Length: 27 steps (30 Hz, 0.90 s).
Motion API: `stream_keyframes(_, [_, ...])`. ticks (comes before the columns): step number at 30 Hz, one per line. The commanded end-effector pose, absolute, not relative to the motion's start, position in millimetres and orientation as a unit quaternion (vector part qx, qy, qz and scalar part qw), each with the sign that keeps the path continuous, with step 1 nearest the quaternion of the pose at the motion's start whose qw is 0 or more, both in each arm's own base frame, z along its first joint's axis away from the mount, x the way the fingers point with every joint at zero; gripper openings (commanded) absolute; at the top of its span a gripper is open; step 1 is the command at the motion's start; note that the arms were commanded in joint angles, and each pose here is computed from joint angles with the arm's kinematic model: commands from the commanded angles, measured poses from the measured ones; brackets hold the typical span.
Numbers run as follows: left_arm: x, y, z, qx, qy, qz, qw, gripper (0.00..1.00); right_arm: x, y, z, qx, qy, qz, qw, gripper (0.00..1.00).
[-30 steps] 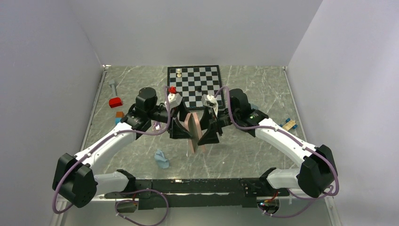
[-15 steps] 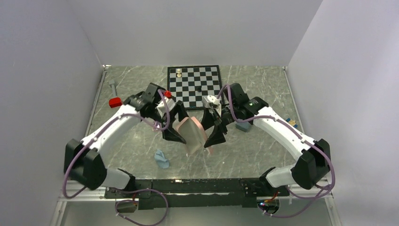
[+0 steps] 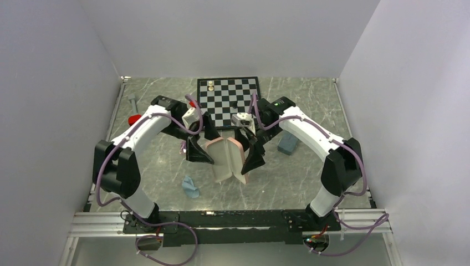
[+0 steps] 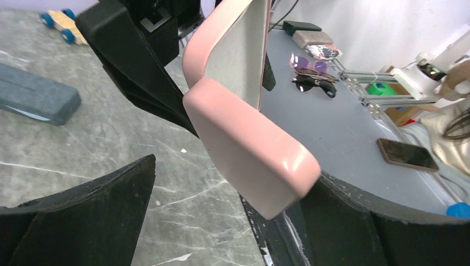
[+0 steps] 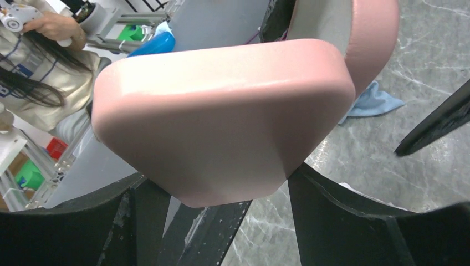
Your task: Organize the sunglasses
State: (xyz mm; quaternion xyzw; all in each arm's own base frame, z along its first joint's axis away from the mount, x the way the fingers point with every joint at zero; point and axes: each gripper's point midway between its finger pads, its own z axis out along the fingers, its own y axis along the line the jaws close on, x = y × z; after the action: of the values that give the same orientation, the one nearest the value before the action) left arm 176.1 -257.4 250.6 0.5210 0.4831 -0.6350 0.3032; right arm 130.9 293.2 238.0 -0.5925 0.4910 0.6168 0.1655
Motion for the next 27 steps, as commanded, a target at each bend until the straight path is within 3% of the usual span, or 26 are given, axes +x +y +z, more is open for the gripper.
stream_keyframes(1, [185,-250,302,0.488,0.425,-0.641,0.413,0.99,125,298,271,-0.578,0.46,0.648,0.184,0.0])
stream_keyframes(8, [188,-236,324,0.47,0.432,-0.638,0.431,0.99,168,306,236,-0.545,0.594,0.569,0.166,0.0])
stream_keyframes(11, [192,-230,332,0.462,0.439,-0.637,0.433,0.99,220,303,207,-0.509,0.708,0.404,0.276,0.0])
stream_keyframes(22, [261,-209,355,0.372,0.518,-0.67,0.38,0.99,245,290,206,-0.476,0.762,0.331,0.288,0.0])
stream_keyframes(24, [273,-202,365,0.373,0.517,-0.662,0.395,0.99,245,288,208,-0.479,0.761,0.325,0.293,0.0])
stream_keyframes(27, [271,-199,395,0.444,0.458,-0.605,0.476,0.99,246,285,210,-0.481,0.759,0.316,0.304,0.0])
